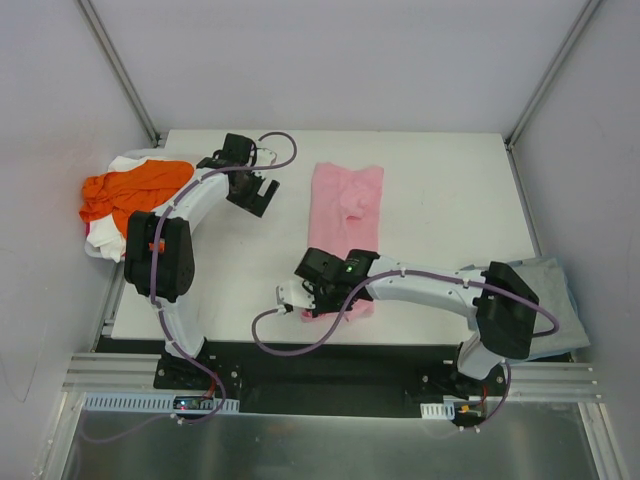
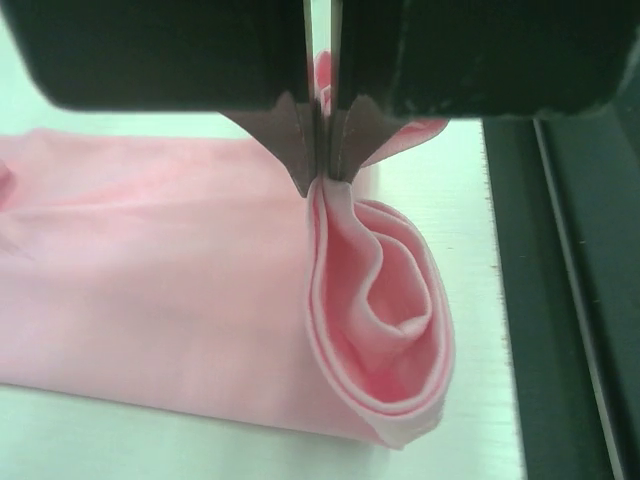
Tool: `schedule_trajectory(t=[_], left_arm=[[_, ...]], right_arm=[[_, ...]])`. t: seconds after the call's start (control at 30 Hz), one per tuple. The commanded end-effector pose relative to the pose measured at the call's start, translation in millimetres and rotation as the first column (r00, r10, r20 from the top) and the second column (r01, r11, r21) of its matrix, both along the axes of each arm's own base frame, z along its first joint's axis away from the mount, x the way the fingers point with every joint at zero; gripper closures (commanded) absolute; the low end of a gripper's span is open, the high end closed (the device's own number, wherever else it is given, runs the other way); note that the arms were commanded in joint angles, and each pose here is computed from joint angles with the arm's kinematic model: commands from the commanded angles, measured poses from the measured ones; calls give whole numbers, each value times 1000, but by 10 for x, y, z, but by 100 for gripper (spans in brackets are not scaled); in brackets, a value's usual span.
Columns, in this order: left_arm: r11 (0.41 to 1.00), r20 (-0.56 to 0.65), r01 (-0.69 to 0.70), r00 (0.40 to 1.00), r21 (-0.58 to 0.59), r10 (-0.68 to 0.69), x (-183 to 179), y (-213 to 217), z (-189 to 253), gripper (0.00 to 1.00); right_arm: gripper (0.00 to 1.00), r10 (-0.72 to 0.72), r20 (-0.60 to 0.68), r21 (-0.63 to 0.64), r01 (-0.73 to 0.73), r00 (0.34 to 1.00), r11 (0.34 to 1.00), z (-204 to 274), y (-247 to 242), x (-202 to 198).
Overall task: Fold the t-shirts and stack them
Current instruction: Fold the tshirt
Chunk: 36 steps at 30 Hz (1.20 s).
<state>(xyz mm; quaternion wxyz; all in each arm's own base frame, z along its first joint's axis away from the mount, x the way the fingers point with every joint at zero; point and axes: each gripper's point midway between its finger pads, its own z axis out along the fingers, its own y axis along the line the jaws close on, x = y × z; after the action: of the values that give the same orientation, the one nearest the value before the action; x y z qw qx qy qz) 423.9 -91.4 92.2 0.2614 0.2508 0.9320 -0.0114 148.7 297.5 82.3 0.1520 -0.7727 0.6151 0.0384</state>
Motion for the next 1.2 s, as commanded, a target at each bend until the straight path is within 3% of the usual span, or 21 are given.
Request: schedule_trajectory(t=[0.0, 0.43, 1.17], left_arm=[[1000, 43, 2, 999, -11, -2, 8, -27, 146, 5], [1000, 40, 0, 999, -21, 1, 6, -43, 101, 6], [1000, 50, 5, 999, -28, -3, 20, -57, 138, 6]], right_arm=[[99, -75, 99, -2, 75, 992, 997, 253, -62, 249], [99, -226, 168, -41, 236, 960, 971, 284, -341, 966], [99, -285, 197, -55, 301, 938, 952, 224, -401, 1866]])
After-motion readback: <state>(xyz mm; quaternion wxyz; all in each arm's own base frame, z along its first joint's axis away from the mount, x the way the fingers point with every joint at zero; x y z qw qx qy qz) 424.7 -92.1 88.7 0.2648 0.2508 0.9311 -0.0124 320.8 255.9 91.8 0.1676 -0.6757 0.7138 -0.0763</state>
